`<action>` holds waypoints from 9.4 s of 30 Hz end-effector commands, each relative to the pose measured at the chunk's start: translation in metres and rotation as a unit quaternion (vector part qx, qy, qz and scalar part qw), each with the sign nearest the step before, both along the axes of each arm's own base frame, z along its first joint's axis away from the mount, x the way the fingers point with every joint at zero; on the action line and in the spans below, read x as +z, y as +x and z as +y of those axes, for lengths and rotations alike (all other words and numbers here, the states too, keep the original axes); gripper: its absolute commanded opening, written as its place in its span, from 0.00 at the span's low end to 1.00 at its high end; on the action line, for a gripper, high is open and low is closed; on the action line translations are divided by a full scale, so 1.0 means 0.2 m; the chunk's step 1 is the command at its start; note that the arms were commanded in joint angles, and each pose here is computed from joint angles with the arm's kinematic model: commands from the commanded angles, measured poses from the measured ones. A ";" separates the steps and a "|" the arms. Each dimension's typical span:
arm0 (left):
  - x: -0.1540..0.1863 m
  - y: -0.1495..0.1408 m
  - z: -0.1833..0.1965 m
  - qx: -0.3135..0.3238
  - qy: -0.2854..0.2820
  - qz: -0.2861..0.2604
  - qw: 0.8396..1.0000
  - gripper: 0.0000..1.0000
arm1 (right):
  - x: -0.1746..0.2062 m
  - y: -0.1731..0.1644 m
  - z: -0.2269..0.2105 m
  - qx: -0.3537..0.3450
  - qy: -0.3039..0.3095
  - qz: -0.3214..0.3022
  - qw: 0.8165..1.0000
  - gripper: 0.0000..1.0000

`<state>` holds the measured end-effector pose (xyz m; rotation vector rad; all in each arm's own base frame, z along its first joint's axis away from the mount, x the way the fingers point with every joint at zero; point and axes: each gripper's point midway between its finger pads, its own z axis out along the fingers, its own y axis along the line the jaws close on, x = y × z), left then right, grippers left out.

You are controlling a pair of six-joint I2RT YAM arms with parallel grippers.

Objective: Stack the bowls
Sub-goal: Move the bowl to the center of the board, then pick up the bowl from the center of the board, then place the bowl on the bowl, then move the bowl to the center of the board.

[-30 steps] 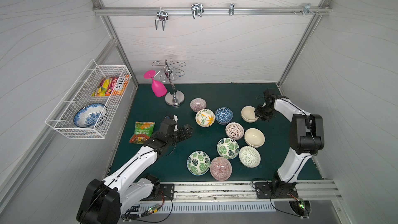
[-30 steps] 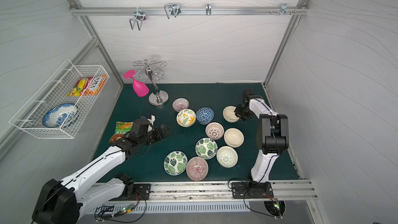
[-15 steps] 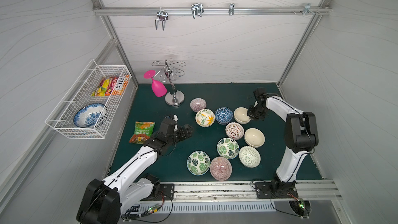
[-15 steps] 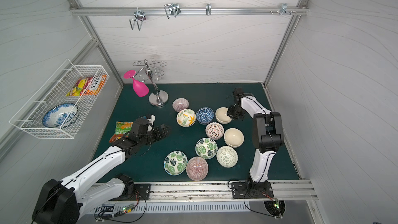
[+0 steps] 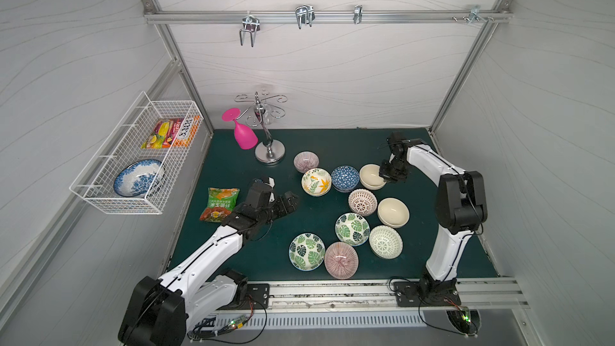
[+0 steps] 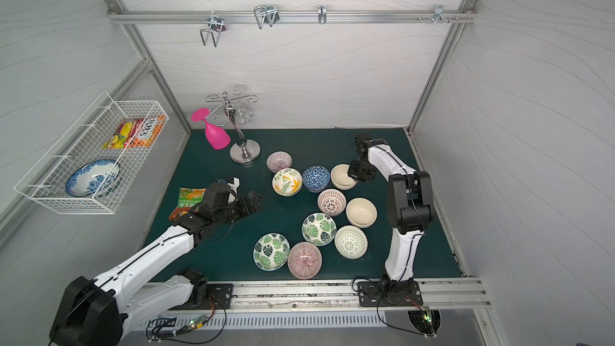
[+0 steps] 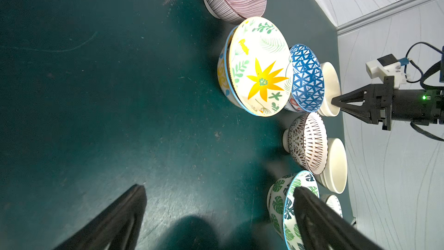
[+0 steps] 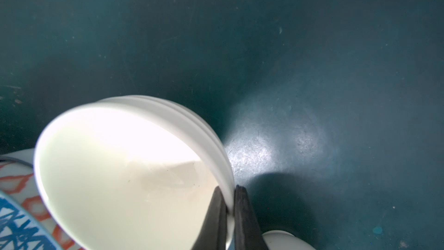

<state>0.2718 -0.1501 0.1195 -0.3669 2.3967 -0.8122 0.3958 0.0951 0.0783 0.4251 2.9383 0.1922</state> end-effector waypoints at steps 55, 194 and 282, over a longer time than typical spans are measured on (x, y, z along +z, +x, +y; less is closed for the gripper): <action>0.08 -0.01 0.00 0.002 -0.016 -0.027 1.000 1.00 | -0.08 -0.83 -0.39 -0.156 0.027 0.009 0.987 0.13; 0.06 0.00 -0.06 -0.025 -0.030 -0.011 0.999 1.00 | 0.19 -0.88 0.42 0.132 0.076 -0.059 0.987 0.42; 0.04 0.01 -0.04 -0.016 -0.024 -0.006 1.000 1.00 | 0.04 -0.62 1.14 0.192 0.178 -0.255 0.931 0.15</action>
